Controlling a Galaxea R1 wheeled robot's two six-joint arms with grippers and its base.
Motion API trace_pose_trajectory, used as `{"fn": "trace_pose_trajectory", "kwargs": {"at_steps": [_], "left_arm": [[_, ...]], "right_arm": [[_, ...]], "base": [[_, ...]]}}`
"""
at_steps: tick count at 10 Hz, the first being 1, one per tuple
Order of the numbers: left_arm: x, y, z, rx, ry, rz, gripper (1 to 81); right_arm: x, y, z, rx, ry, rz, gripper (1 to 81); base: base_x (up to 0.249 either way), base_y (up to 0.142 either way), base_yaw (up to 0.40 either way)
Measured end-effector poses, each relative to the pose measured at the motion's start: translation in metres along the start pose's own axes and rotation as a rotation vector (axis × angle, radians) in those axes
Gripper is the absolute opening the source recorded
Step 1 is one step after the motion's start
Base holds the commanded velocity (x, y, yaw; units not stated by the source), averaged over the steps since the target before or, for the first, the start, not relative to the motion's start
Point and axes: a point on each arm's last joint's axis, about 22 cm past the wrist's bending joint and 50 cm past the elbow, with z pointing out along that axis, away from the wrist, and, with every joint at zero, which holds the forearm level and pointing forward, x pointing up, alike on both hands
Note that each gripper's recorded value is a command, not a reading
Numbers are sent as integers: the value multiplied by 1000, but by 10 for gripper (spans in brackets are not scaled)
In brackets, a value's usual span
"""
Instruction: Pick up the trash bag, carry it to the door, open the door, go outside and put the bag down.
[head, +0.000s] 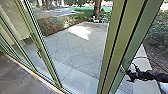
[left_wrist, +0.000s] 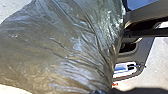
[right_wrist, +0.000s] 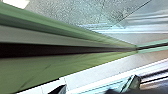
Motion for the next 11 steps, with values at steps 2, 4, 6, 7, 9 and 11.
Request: {"fn": "trace_pose_trajectory", "kwargs": {"at_steps": [2, 4, 6, 7, 9, 11], "left_arm": [[-4, 0, 0, 0, -6, -1, 10], [-4, 0, -1, 0, -7, -2, 10], [-3, 0, -1, 0, -6, -1, 10], [-4, 0, 0, 0, -8, -2, 10], [-3, 0, 0, -1, -7, -2, 10], [-4, 0, 0, 0, -7, -2, 10]], "right_arm": [[14, -18, -16, 12, 13, 41, 811], [29, -31, -37, 17, 37, 7, 811], [42, -46, -62, 11, 64, -60, 811], [47, -51, -72, 3, 75, -98, 811], [55, -55, -83, -32, 87, -153, 811], [58, -57, -93, -57, 83, -169, 811]], "base": [[0, 0, 0], [0, 0, 0], [0, 0, 0], [0, 0, 0], [0, 0, 0], [0, 0, 0]]}}
